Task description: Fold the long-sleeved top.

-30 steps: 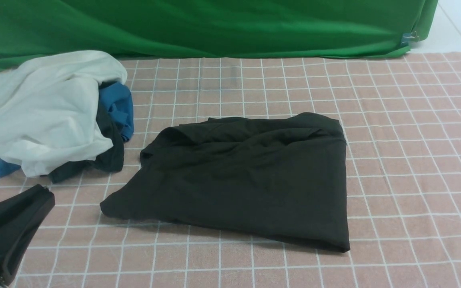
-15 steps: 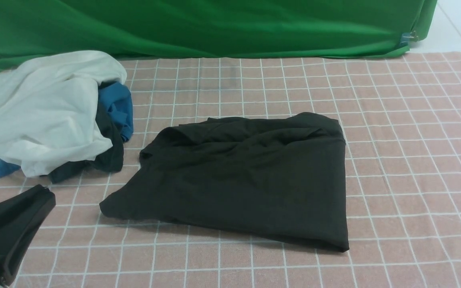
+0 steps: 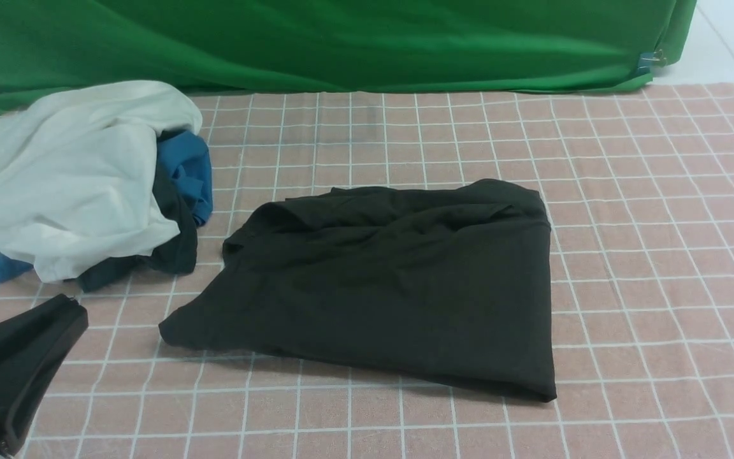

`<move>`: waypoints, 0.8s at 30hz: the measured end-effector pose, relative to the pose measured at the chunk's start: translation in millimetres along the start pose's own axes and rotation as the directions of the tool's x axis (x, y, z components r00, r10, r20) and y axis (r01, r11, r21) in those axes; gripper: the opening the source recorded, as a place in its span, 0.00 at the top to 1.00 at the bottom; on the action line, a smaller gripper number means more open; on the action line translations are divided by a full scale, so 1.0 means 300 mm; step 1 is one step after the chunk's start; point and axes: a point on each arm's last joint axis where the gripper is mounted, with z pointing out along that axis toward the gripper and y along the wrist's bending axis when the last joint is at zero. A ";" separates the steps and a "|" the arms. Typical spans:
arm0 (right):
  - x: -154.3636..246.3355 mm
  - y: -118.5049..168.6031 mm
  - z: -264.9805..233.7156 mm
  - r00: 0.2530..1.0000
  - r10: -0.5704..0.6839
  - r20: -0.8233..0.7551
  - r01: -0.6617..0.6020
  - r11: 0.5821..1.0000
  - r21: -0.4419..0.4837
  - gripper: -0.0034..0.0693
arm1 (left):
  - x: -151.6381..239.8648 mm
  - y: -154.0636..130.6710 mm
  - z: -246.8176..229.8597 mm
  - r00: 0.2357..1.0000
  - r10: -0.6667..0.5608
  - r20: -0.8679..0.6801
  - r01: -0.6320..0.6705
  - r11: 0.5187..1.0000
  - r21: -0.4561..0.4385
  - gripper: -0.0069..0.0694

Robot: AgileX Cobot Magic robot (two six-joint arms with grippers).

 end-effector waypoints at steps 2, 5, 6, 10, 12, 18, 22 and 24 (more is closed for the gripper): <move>0.000 0.000 -0.001 1.000 0.000 0.002 0.000 1.000 0.000 0.91 | 0.000 0.000 0.000 1.000 0.000 0.000 0.000 1.000 0.000 0.89; 0.000 0.000 -0.001 1.000 0.002 0.002 -0.002 1.000 0.001 0.90 | 0.000 0.000 0.000 1.000 0.000 0.000 0.000 1.000 0.000 0.89; 0.000 0.000 -0.001 1.000 0.005 0.002 -0.005 1.000 0.001 0.90 | 0.000 0.000 0.000 1.000 0.000 0.000 0.000 1.000 0.000 0.89; 0.000 0.000 -0.001 1.000 0.004 0.002 -0.004 1.000 0.001 0.89 | 0.000 0.000 0.000 1.000 0.000 0.000 0.000 1.000 0.000 0.89; 0.000 0.000 -0.001 1.000 0.004 0.002 -0.004 1.000 0.001 0.88 | 0.000 0.000 0.000 1.000 0.000 0.000 0.000 1.000 0.000 0.89; 0.000 0.000 -0.001 1.000 0.004 0.002 -0.004 1.000 0.001 0.87 | 0.000 0.000 0.000 1.000 0.000 0.000 0.000 1.000 0.000 0.89; 0.000 0.000 -0.001 1.000 0.006 0.002 -0.006 1.000 0.001 0.84 | 0.000 0.000 0.000 1.000 0.000 0.000 0.000 1.000 0.000 0.89; 0.000 0.000 -0.001 1.000 0.007 0.002 -0.007 1.000 0.001 0.83 | 0.000 0.000 0.000 1.000 0.000 0.000 0.000 1.000 0.000 0.89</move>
